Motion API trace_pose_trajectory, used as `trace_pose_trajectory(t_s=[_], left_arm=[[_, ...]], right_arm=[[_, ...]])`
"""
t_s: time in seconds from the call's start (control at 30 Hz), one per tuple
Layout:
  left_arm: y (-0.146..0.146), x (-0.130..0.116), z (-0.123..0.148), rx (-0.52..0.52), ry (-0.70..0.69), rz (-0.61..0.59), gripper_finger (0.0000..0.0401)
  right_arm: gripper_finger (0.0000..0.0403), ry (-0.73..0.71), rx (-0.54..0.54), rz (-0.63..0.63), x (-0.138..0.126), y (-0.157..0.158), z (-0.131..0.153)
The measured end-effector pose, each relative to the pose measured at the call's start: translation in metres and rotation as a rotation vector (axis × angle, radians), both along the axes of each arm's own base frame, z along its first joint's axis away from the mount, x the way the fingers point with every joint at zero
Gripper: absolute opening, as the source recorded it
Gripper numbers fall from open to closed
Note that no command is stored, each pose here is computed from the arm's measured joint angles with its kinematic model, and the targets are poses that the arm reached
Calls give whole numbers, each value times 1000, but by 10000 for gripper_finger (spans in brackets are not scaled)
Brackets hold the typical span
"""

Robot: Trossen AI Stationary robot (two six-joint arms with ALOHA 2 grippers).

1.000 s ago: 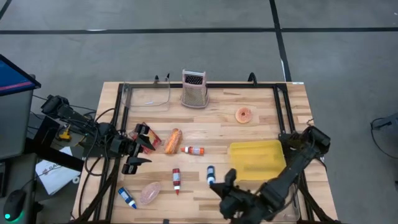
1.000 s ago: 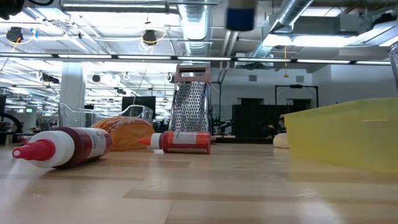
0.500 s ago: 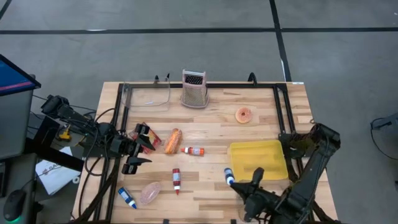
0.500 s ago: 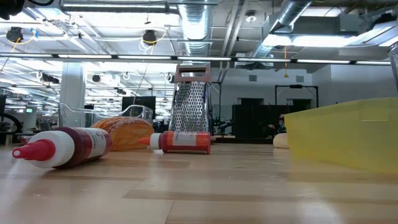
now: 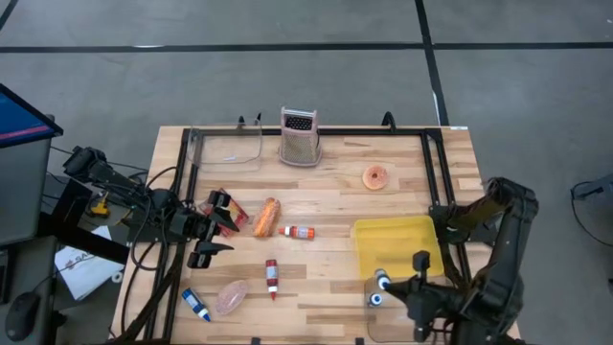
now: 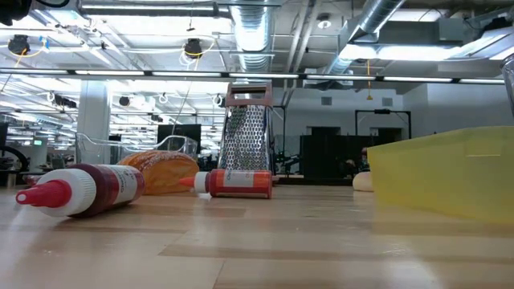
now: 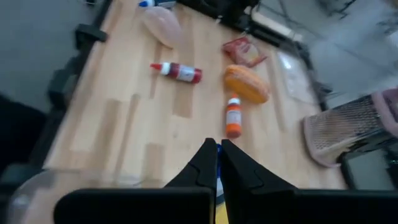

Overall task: Pick & Place Food Item
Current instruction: Put the right blue food coloring bottle into the bottom transparent bin

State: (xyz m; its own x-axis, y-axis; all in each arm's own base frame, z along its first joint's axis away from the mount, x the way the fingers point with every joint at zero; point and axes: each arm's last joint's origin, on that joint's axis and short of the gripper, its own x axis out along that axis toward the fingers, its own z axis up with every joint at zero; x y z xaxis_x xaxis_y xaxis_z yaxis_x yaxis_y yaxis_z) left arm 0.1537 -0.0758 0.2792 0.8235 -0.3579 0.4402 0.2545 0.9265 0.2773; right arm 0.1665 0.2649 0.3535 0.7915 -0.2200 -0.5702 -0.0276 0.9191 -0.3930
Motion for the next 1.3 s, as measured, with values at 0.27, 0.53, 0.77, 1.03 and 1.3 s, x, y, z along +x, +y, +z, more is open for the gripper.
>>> trace_pose_trajectory(t_s=[0.27,0.53,0.77,1.03,1.3], left_arm=[[0,0,0,-5,3,-3,182],[0,0,0,-11,6,-6,182],[0,0,0,-11,6,-6,182],[0,0,0,-9,4,-5,182],[0,0,0,-7,-4,-2,182]], right_arm=[[0,169,151,47,-23,-3,6],[0,206,237,20,-36,15,-5],[0,163,230,-76,-44,43,-37],[0,81,249,-181,-48,70,-74],[0,26,298,-338,-26,72,-96]])
